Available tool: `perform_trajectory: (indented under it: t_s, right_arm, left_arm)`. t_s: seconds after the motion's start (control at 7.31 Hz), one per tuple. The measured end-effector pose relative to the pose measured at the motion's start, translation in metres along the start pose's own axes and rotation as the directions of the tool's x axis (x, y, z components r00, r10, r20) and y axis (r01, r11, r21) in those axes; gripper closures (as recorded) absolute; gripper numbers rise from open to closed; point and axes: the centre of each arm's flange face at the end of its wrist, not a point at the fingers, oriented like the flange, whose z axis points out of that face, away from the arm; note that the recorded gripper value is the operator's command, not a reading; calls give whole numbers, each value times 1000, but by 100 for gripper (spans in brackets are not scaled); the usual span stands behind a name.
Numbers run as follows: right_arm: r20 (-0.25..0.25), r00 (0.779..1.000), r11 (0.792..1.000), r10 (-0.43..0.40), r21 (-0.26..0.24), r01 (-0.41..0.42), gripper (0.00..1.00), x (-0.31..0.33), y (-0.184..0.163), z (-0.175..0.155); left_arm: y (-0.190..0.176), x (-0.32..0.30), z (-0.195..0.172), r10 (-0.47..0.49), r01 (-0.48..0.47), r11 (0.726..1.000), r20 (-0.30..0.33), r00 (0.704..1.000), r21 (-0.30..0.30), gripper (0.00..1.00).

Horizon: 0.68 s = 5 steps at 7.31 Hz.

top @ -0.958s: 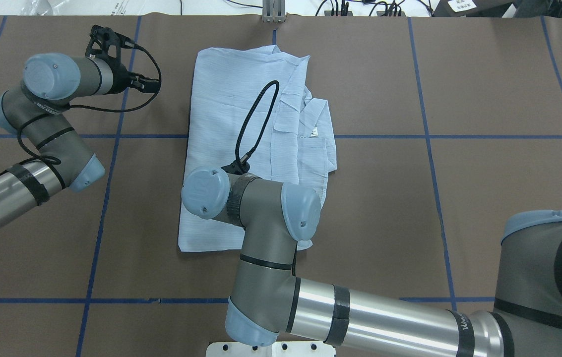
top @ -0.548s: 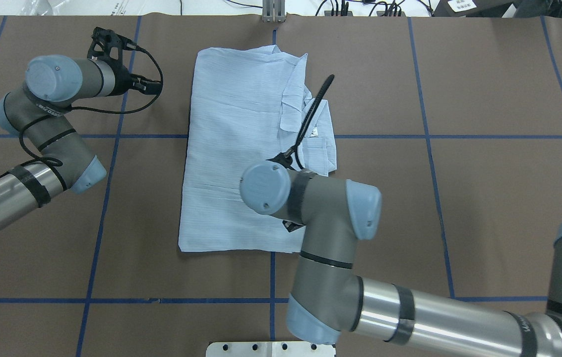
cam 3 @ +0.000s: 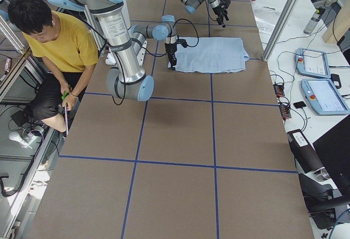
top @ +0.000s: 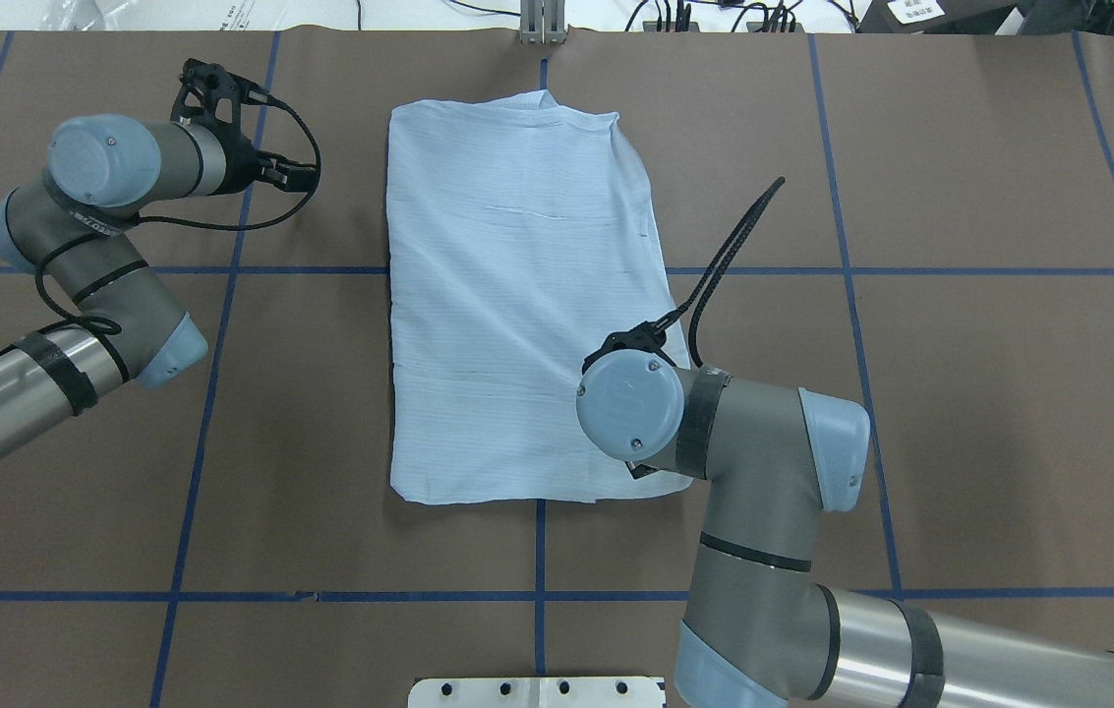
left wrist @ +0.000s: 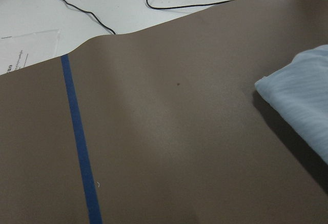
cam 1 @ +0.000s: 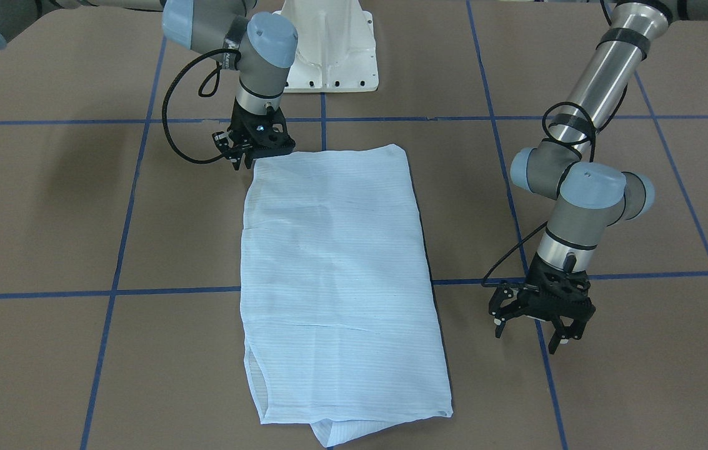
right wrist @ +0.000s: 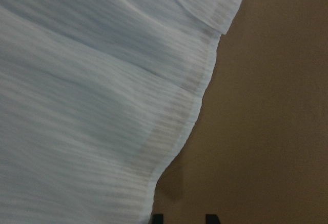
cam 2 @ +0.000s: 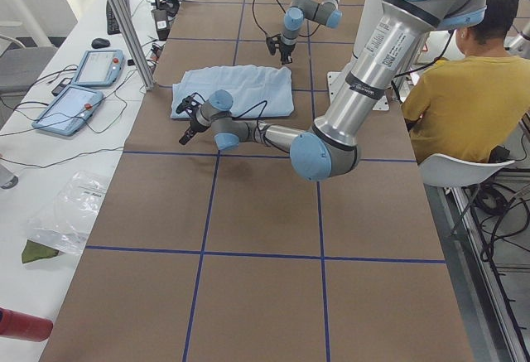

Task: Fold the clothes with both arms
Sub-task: 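Move both grippers to the shirt edge nearest the robot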

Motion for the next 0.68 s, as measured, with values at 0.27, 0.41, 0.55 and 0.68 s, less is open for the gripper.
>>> perform_trajectory:
  t_s: [0.27, 0.41, 0.55, 0.68]
  right_arm:
    - [72, 992, 992, 107, 58, -111, 0, 9, -22, -14]
    - [123, 982, 983, 143, 95, -155, 0, 25, -40, -28]
    - [181, 969, 975, 170, 113, -193, 0, 45, -53, -45]
    - [237, 949, 965, 207, 107, -238, 0, 66, -56, -64]
  left_arm:
    - [-4, 9, -9, -6, 6, 1000, -48, 999, -14, 0]
    - [-3, 16, -22, -33, 30, 999, -94, 995, -28, 0]
    - [2, 22, -43, -82, 77, 996, -139, 987, -44, 0]
    - [14, 36, -70, -137, 125, 989, -182, 974, -76, 0]
